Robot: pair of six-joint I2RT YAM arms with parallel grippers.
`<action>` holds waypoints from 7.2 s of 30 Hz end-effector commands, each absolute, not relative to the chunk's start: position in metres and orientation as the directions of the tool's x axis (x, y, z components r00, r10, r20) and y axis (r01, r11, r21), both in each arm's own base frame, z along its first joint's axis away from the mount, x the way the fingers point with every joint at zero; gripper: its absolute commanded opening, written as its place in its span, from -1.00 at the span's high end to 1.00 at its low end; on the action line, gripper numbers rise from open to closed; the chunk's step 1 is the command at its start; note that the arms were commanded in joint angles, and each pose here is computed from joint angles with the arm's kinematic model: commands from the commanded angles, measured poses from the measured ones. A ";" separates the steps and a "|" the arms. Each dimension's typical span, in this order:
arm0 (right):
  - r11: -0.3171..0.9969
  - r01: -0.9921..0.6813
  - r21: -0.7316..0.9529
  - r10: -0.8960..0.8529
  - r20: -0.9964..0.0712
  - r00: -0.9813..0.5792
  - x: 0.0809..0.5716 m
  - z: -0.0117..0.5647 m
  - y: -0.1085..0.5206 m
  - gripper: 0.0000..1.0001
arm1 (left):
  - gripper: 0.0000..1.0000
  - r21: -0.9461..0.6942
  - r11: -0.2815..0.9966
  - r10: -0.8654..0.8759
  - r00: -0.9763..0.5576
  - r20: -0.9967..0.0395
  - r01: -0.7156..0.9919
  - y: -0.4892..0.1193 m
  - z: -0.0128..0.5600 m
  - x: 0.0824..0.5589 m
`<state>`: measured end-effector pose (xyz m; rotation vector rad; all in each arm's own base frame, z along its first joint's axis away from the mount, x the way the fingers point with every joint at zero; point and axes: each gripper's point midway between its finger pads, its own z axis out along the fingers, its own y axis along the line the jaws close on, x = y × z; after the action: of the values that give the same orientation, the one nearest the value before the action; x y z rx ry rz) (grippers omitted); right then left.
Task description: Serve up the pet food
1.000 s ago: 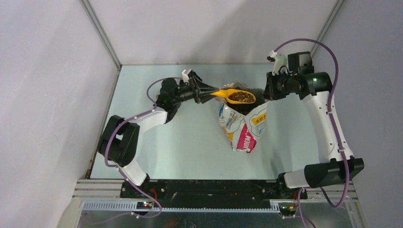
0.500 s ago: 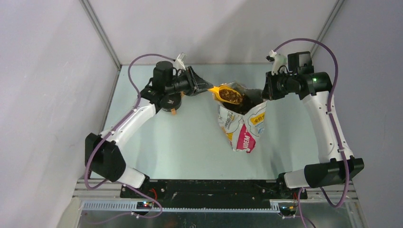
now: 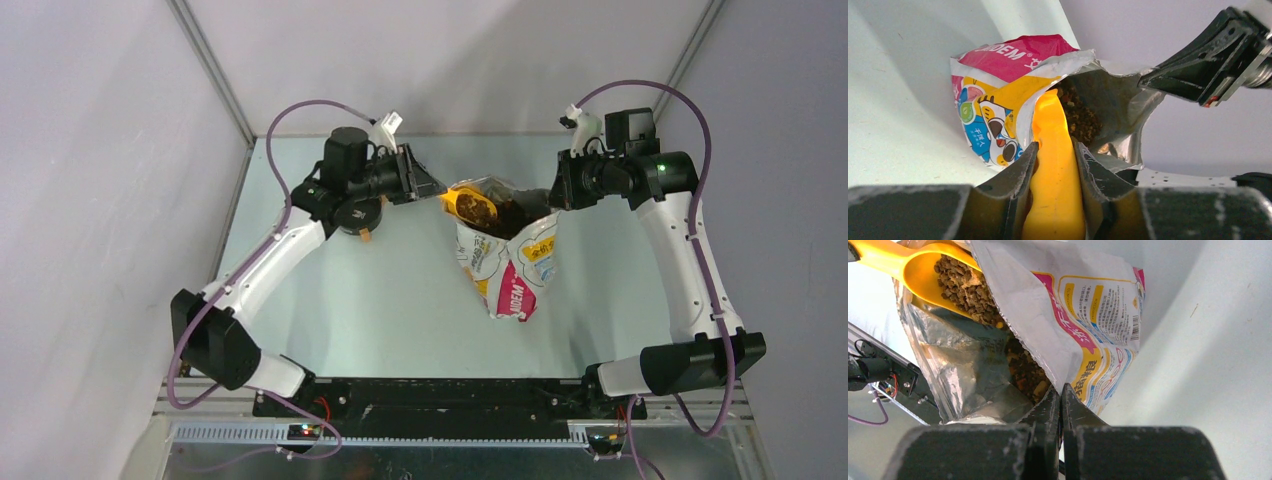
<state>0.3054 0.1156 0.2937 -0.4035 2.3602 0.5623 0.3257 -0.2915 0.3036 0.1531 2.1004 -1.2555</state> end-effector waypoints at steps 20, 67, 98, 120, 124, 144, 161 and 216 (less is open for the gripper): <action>0.846 -0.475 0.242 -0.119 -0.783 -0.610 0.317 0.328 0.118 1.00 | 1.00 -0.983 -0.016 -0.395 -0.904 -0.162 0.183 -0.297 0.323 0.326; 0.911 -0.392 0.126 -0.089 -0.870 -0.486 0.230 0.392 0.033 -0.55 | 1.00 -0.962 0.179 -0.721 -0.637 -0.272 0.208 -0.119 0.315 0.421; 0.941 -0.286 0.180 0.016 -0.869 -0.495 0.220 0.383 0.019 -0.55 | 1.00 -0.606 0.790 -0.438 -0.608 -0.662 0.091 -0.089 0.205 0.531; 0.934 -0.306 0.185 0.013 -0.872 -0.489 0.222 0.385 0.020 -0.55 | 1.00 0.057 0.898 0.165 -0.212 -0.963 0.436 -0.148 0.363 0.452; 0.927 -0.312 0.209 0.027 -0.866 -0.499 0.224 0.377 0.022 -0.55 | 1.00 -0.079 0.847 -0.008 -0.136 -0.991 0.526 -0.164 0.434 0.393; 0.913 -0.309 0.265 0.022 -0.790 -0.613 0.178 0.359 0.034 -0.58 | 1.00 0.004 0.398 0.248 -0.104 -0.963 0.918 -0.352 0.414 0.266; 0.913 -0.266 0.311 0.089 -0.786 -0.612 0.170 0.345 0.038 -0.60 | 1.00 0.152 0.504 0.649 -0.257 -0.716 0.850 -0.419 0.264 0.318; 0.940 -0.094 0.328 0.174 -0.699 -0.694 0.202 0.326 -0.013 -0.58 | 1.00 -0.932 0.157 -0.056 -0.939 -0.340 0.328 -0.367 0.376 0.319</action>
<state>0.2021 -0.0065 0.3198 0.0686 2.3100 0.4905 0.3245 -0.3744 0.3370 0.2527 2.2580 -1.7101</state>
